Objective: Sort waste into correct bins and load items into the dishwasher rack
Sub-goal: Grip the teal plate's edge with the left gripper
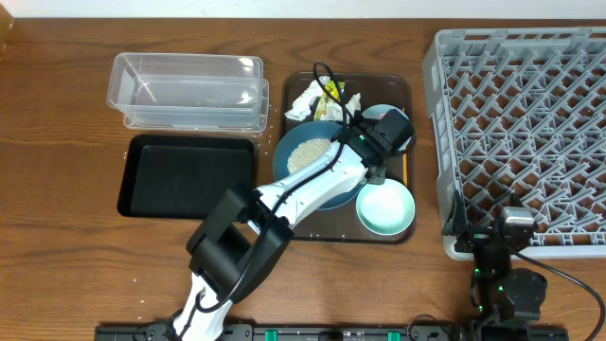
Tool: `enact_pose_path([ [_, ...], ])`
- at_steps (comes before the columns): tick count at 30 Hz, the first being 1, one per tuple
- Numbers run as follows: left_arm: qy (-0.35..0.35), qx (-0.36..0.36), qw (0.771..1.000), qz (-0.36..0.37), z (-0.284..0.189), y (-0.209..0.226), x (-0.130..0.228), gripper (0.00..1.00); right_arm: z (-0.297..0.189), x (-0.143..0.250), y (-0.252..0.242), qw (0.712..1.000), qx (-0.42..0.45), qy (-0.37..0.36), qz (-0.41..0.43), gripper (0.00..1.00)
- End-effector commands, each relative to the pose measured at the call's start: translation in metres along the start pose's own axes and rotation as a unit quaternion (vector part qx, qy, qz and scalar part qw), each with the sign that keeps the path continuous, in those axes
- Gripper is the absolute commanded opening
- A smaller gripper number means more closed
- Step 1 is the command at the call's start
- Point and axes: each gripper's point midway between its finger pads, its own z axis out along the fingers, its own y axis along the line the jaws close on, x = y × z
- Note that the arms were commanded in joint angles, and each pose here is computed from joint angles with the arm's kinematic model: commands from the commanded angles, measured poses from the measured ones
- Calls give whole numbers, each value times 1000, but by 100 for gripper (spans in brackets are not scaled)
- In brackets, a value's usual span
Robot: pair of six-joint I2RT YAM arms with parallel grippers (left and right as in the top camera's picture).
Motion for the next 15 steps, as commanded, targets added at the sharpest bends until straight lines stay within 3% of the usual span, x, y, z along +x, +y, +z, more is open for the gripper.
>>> enact_pose_path([
  [1, 12, -21, 1000, -6, 10, 9, 12, 49, 0, 0, -1, 1000, 1, 0, -6, 99],
  [15, 4, -15, 1000, -12, 0, 8, 8, 26, 0, 0, -1, 1000, 1, 0, -6, 99],
])
